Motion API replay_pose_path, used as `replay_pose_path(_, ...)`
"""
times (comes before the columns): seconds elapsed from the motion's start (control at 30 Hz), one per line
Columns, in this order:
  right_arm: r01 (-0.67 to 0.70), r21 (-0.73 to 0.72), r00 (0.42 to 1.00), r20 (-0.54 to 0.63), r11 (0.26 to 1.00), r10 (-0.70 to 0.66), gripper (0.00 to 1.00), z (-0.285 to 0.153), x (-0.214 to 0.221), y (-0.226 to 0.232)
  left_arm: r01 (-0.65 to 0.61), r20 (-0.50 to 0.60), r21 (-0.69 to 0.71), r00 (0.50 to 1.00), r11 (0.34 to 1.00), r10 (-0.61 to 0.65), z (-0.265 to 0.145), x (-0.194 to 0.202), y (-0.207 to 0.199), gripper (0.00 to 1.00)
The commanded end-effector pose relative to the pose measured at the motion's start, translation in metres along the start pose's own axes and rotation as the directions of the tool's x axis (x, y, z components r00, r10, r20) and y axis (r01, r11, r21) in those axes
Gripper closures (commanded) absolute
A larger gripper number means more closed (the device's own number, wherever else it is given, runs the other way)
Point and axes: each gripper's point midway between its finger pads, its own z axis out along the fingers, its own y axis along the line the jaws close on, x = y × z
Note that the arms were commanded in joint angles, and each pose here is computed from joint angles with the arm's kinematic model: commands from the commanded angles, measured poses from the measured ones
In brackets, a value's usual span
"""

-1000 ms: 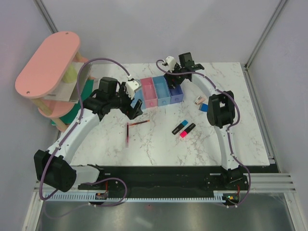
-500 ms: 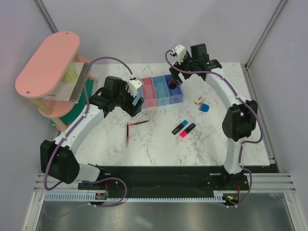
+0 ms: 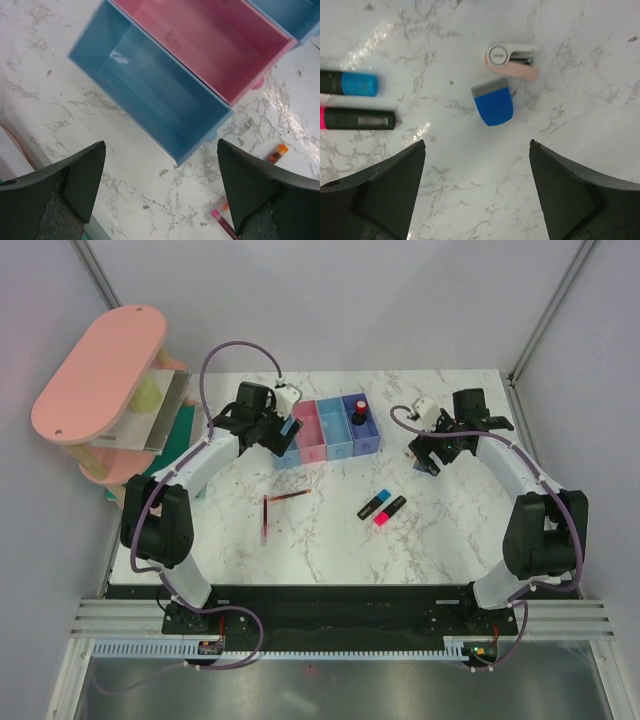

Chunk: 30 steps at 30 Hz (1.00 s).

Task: Sort the stationery into containers
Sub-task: Pick up the stationery from the center of the board.

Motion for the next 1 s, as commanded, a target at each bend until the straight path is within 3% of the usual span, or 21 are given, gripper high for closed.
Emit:
replay_pose_path(0.0,0.130,-0.038,0.990,-0.052,0.991,-0.132,0.10,0.006,0.033,0.004,-0.004,0.141,-0.078,0.990,0.997,0.015,0.001,-0.052,0.033,0.00)
replay_pose_path(0.27,0.181,-0.068,0.972,-0.142,0.981,-0.189,0.10,0.034,0.069,-0.011,-0.051,0.121,-0.117,0.991,0.992,0.065,0.021,-0.058,0.052,0.00)
replay_pose_path(0.5,0.220,-0.101,0.952,-0.196,0.970,-0.236,0.15,0.062,0.084,-0.031,-0.015,0.054,-0.178,0.998,0.984,0.025,0.035,-0.043,0.068,0.00)
replay_pose_path(0.97,0.238,-0.199,0.951,-0.151,0.951,-0.269,0.22,0.087,0.082,-0.027,-0.079,-0.007,-0.196,0.997,0.977,0.080,0.033,-0.030,0.074,0.00)
